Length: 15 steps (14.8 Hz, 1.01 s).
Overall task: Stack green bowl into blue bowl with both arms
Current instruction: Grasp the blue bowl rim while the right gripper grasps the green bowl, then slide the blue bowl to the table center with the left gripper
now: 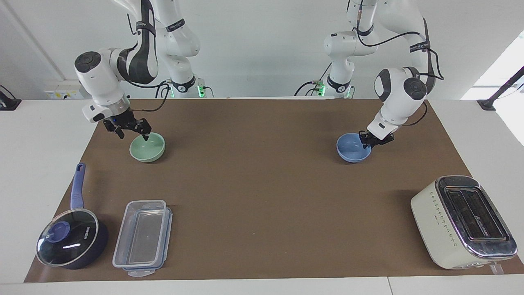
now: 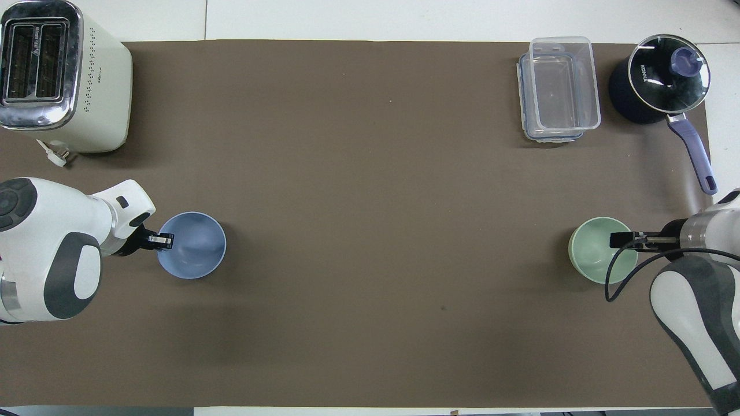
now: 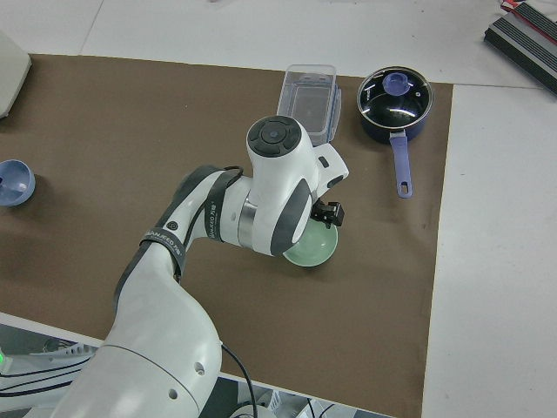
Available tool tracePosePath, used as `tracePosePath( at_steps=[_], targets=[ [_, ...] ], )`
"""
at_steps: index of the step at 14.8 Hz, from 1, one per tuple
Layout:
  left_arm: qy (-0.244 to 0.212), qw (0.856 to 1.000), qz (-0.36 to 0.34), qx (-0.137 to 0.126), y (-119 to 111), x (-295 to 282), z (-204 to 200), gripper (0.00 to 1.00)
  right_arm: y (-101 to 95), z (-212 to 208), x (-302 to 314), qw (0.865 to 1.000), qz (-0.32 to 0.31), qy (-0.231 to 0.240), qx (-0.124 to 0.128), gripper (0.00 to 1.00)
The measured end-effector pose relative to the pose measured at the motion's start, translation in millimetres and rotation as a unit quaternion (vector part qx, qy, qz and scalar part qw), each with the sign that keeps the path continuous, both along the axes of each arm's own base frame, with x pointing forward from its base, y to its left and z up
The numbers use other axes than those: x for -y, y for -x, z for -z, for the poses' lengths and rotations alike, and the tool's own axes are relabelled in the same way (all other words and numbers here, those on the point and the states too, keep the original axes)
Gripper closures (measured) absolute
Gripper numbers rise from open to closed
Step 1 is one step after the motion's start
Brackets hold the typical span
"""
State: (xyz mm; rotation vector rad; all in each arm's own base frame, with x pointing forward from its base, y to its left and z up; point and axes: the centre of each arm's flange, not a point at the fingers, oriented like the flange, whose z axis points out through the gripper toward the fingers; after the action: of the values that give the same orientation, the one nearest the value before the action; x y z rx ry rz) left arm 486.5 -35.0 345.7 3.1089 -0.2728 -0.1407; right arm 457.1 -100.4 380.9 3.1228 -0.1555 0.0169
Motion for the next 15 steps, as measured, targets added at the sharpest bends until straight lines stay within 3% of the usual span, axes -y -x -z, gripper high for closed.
tracePosePath(
  at_steps=[1,5,7,9,11,12,15],
  targets=[
    [0.000,1.000,0.000,0.001,0,0,0,0.96,2.5,8,8,1.000,-0.001,-0.001,-0.002,0.00],
    [0.001,1.000,-0.007,0.007,-8,-5,-8,0.96,6.0,38,27,1.000,0.004,-0.002,-0.002,0.00],
    [0.000,1.000,-0.020,-0.007,-27,4,-34,0.96,7.5,51,32,1.000,0.005,-0.003,-0.004,0.00],
    [0.007,0.998,-0.052,-0.019,-55,48,-77,0.96,9.8,58,34,1.000,0.007,-0.005,-0.010,0.03],
    [0.018,0.996,-0.089,-0.017,-65,127,-107,0.96,11.5,60,33,1.000,0.007,-0.006,-0.012,0.26],
    [0.021,0.994,-0.103,-0.014,-59,172,-110,0.96,12.0,61,33,1.000,0.007,-0.006,-0.013,0.37],
    [0.024,0.993,-0.118,-0.003,-13,296,-88,0.96,12.8,62,32,1.000,0.007,-0.007,-0.015,0.70]
  ],
)
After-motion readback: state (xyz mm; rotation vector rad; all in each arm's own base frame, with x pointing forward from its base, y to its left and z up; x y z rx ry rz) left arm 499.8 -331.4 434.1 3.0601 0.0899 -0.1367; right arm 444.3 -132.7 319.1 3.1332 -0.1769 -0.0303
